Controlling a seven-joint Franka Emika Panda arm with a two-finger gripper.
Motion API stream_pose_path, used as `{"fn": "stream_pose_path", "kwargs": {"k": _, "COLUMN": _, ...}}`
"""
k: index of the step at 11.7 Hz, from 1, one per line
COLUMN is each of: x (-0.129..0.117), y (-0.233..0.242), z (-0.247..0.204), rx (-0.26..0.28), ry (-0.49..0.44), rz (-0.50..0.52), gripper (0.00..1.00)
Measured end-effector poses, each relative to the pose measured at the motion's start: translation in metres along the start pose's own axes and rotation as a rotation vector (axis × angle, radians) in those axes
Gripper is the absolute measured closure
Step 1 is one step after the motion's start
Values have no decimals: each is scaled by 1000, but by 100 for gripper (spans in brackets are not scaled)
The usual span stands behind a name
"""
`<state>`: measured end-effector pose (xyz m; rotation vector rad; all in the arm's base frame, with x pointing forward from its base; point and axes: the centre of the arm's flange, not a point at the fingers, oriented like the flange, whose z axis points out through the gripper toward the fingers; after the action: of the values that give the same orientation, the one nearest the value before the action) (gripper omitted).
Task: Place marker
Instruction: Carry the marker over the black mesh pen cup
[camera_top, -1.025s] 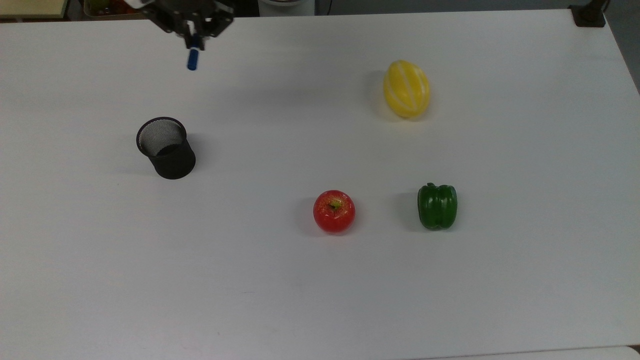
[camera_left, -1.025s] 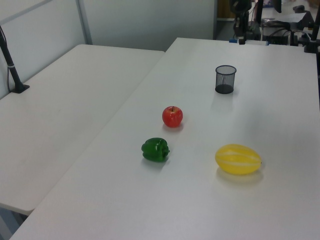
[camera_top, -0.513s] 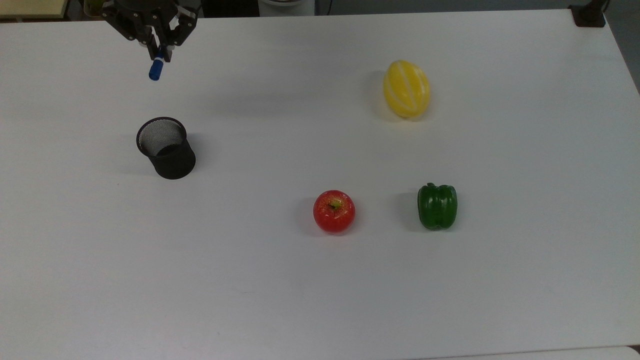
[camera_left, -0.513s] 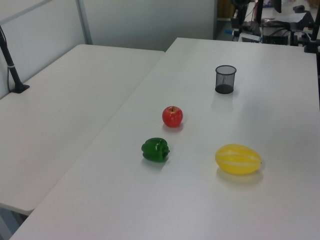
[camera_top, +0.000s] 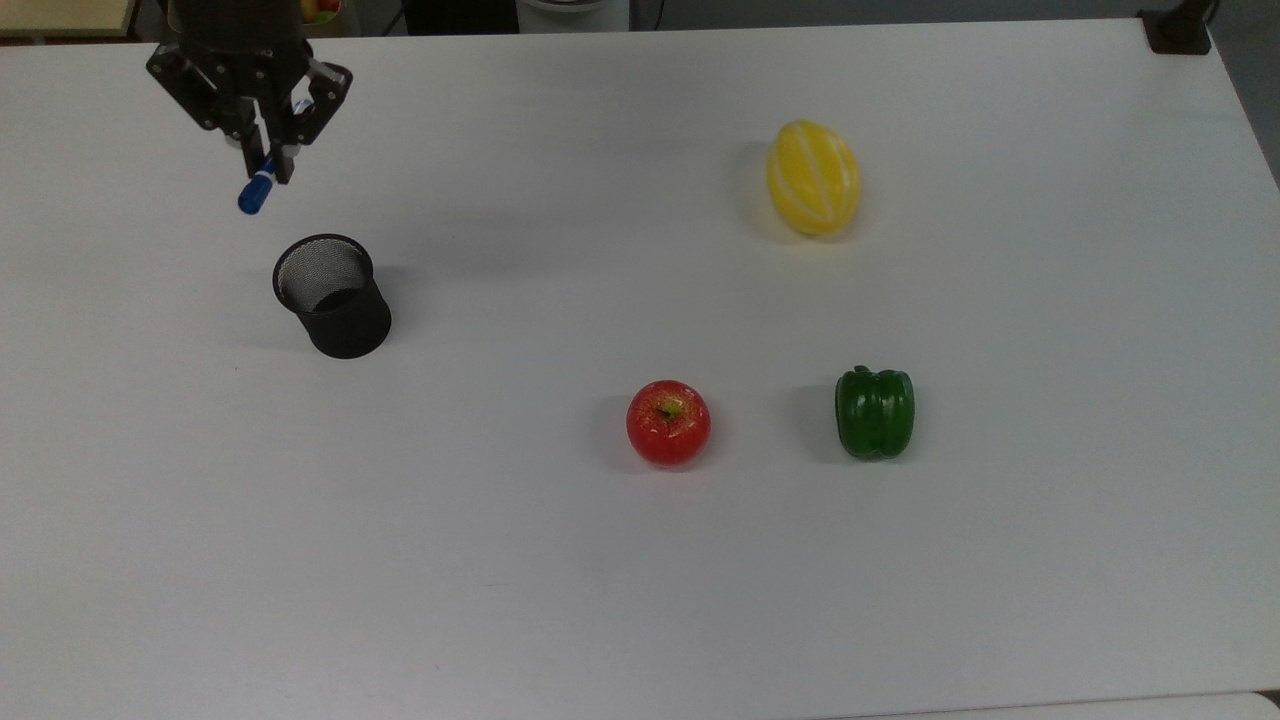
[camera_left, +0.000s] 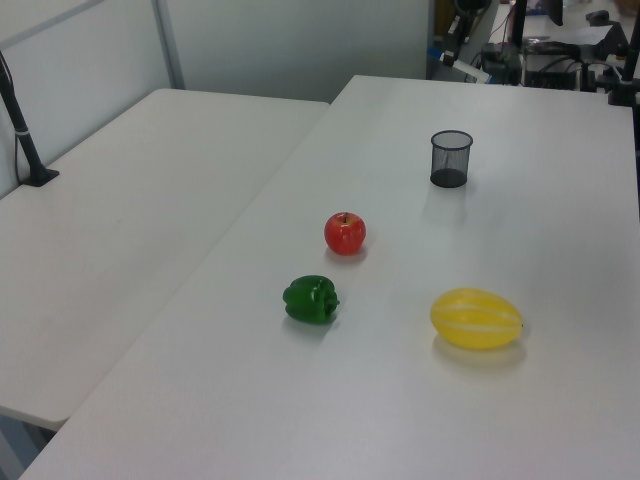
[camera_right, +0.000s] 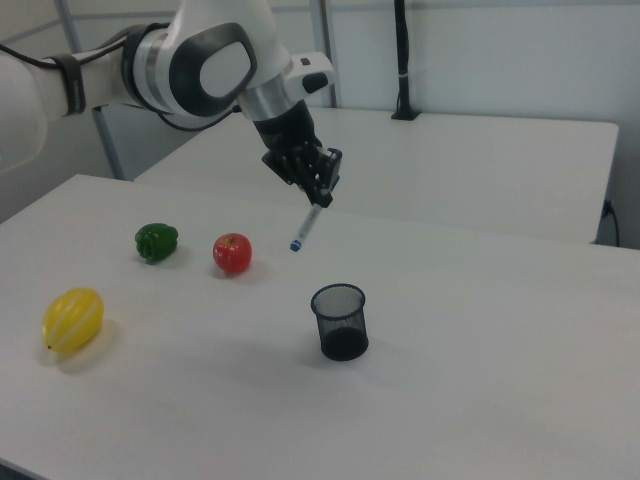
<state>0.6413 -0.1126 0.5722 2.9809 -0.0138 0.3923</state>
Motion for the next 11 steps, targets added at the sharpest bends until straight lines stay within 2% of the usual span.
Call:
{"fn": "stream_pose_path", "kwargs": {"k": 6, "x": 1, "y": 16, "z": 23, "rx": -27, "ry": 210, "rz": 71, "gripper": 83}}
{"fn": "stream_pose_path", "kwargs": {"k": 8, "x": -6, "y": 13, "z": 38, "rx": -26, "ry": 260, "rz": 99, "gripper": 83}}
{"fn": "stream_pose_path", "kwargs": {"k": 11, "x": -17, "y": 9, "z": 63, "rx": -25, "ry": 286, "rz": 100, "gripper": 83}}
